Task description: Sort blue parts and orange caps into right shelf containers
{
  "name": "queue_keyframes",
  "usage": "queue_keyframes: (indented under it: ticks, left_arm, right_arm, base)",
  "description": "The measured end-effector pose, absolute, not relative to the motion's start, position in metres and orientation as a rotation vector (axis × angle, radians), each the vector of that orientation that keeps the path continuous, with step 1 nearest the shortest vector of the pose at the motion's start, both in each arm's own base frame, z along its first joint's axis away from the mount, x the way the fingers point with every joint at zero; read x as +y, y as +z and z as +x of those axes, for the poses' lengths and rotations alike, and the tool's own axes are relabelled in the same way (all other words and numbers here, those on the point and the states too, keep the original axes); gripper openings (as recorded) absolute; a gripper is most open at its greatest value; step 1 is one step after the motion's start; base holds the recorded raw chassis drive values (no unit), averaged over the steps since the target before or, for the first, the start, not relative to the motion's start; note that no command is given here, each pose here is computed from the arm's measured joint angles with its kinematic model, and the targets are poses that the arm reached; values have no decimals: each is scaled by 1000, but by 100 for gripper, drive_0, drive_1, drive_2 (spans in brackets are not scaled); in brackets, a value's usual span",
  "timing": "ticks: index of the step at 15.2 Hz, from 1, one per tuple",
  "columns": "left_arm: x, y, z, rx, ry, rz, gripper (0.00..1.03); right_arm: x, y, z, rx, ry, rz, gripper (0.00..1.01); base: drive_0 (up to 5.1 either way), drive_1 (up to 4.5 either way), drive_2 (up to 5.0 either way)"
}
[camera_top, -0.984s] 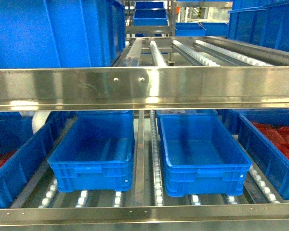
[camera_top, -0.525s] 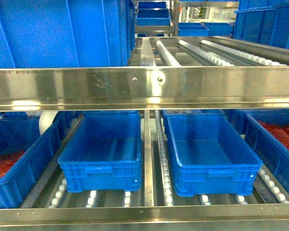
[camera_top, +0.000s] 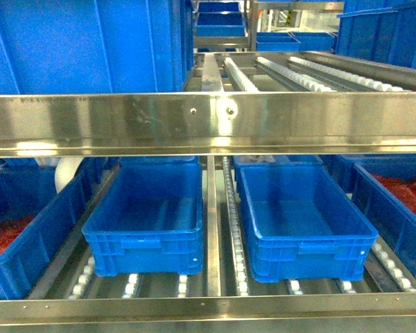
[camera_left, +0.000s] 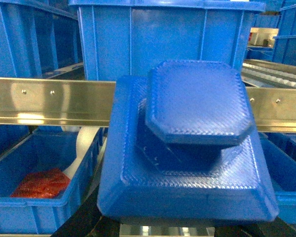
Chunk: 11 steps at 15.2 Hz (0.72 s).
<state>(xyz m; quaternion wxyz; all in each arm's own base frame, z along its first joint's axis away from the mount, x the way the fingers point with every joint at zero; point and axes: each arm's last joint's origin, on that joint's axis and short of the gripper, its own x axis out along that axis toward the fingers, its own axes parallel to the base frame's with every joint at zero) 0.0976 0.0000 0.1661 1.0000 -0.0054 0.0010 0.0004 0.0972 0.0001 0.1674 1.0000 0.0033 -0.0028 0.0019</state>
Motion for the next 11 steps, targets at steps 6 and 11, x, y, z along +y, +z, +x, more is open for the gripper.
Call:
queue_keyframes:
  ticks: [6,11]
  left_arm:
    - [0,166,98,5,0,-10,41]
    - [0,166,98,6,-1,-10,41]
  right_arm:
    - [0,167,97,-2,0,7,39]
    - [0,167,97,-2,0,7,39]
  base:
    - [0,0,0]
    - [0,0,0]
